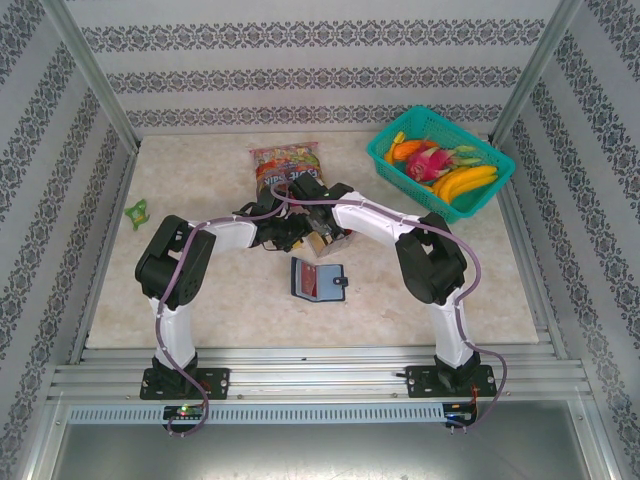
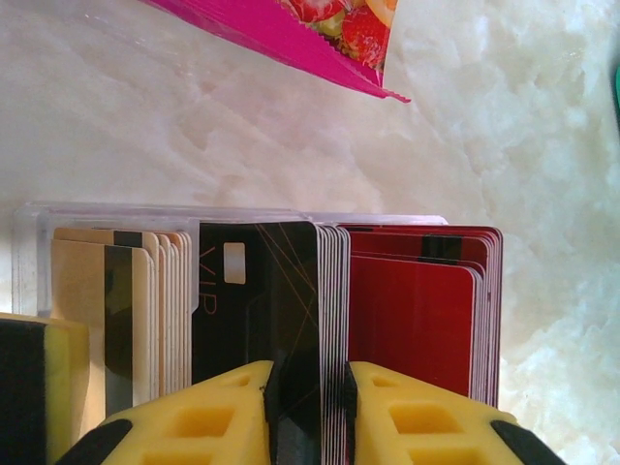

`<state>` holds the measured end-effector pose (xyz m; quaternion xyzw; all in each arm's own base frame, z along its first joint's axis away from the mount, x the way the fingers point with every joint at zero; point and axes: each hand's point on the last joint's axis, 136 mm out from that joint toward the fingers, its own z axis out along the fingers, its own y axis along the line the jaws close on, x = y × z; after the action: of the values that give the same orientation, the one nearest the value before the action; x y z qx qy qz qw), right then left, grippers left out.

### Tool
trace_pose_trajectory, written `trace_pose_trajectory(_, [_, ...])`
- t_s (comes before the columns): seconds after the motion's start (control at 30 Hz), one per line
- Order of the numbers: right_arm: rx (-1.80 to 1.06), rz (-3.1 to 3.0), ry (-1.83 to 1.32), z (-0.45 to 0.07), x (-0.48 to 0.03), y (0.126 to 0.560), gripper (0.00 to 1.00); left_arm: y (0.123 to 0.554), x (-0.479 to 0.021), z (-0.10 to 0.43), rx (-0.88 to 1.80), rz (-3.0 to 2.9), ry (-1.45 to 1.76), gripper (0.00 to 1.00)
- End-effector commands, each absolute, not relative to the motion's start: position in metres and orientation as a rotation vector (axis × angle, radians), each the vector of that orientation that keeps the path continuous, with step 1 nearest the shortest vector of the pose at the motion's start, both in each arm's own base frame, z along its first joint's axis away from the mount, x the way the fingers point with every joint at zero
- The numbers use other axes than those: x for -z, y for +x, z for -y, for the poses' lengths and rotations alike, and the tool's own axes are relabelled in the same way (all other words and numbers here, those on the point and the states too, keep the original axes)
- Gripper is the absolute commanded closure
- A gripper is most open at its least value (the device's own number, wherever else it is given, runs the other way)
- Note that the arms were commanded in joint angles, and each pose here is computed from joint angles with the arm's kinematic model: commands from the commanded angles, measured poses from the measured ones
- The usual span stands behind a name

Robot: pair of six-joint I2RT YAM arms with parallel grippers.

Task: Put the credit cards into the card holder
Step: Pick up the credit card from the storage box.

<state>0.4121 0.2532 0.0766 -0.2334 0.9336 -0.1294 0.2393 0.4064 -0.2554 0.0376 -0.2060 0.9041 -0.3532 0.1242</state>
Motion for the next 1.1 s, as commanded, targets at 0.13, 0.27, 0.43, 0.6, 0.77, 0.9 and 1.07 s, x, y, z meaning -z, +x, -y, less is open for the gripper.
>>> trace_pose_trajectory(0.13, [0.446,-2.512,-0.666,-0.248,-0.091,0.415,0.74,0.404,-0.028,0.246,0.988,-2.655,-0.623,0.45])
trace_pose_trajectory(0.27, [0.446,-2.507,-0.667,-0.247,-0.093,0.415,0.74,0.403,-0.028,0.246,0.988,-2.656,-0.623,0.45])
trace_pose_trajectory(0.43, [0.441,-2.515,-0.663,-0.246,-0.092,0.413,0.79,0.403,-0.029,0.246,0.985,-2.653,-0.623,0.46])
trace_pose_trajectory(0.6, [0.409,-2.510,-0.655,-0.248,-0.100,0.412,0.88,0.404,-0.031,0.246,0.986,-2.648,-0.623,0.46])
trace_pose_trajectory(0.77, [0.368,-2.511,-0.631,-0.250,-0.110,0.409,0.90,0.404,-0.034,0.246,0.984,-2.645,-0.618,0.46])
trace_pose_trajectory(0.9, [0.321,-2.520,-0.615,-0.251,-0.112,0.406,0.90,0.404,-0.035,0.246,0.985,-2.644,-0.613,0.46])
trace_pose_trajectory(1.07, [0.219,-2.557,-0.594,-0.259,-0.116,0.398,0.94,0.403,-0.039,0.245,0.984,-2.639,-0.610,0.46])
